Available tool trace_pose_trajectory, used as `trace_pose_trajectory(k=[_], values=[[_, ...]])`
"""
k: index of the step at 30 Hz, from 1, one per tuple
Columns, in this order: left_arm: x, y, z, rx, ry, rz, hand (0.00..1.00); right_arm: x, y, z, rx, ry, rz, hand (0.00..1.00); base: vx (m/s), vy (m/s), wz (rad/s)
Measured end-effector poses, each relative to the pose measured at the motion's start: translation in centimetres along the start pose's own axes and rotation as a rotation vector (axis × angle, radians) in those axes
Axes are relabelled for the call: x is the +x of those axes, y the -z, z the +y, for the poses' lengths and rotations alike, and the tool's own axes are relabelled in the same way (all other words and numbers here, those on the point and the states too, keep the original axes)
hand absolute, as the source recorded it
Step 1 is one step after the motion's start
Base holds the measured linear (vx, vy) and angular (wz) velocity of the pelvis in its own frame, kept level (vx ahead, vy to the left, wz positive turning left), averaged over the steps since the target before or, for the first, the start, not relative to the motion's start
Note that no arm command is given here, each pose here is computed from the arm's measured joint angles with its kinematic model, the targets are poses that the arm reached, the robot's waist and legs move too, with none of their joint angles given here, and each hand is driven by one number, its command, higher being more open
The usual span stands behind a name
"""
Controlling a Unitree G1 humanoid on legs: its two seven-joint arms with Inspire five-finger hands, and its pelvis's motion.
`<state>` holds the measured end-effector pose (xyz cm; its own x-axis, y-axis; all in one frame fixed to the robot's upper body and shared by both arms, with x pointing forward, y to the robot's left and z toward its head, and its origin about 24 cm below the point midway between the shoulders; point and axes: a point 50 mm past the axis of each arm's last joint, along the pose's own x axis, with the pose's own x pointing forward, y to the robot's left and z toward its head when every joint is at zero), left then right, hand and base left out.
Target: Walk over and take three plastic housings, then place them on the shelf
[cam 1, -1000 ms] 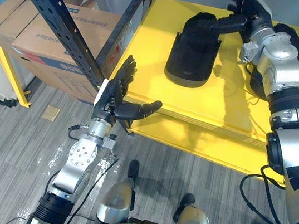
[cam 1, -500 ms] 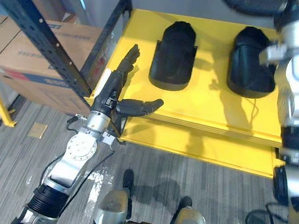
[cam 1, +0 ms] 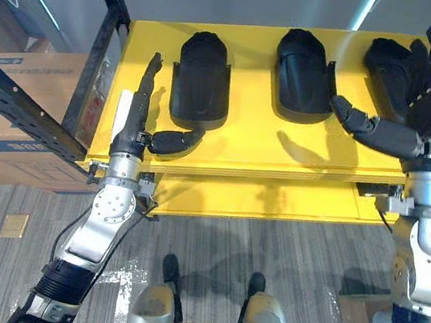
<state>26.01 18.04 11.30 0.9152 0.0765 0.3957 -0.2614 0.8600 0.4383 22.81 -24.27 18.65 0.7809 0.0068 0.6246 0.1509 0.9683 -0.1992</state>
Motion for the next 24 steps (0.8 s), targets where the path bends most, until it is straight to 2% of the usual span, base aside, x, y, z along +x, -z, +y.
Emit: trace_pose_trajectory(k=[7,14,17,24], values=[[0.5,0.7,0.8,0.093,-0.087,0.023,1.00,-1.8,0.3,0.0,0.056,0.064,-0.002,1.00,0.00,0.001,-0.02],[1.2,1.6,0.9,0.120,-0.117,0.075,1.00,-2.0,0.3,0.0,0.090,0.090,-0.019,1.00,0.00,0.003,-0.07],[2.3,1.9,0.9,0.131,-0.134,0.084,1.00,-1.9,0.3,0.2,0.111,0.103,-0.018,1.00,0.00,0.000,-0.05],[3.6,2.3,2.1,0.158,-0.199,0.094,1.00,-1.8,0.4,0.6,0.126,0.089,-0.017,1.00,0.01,0.004,-0.12]])
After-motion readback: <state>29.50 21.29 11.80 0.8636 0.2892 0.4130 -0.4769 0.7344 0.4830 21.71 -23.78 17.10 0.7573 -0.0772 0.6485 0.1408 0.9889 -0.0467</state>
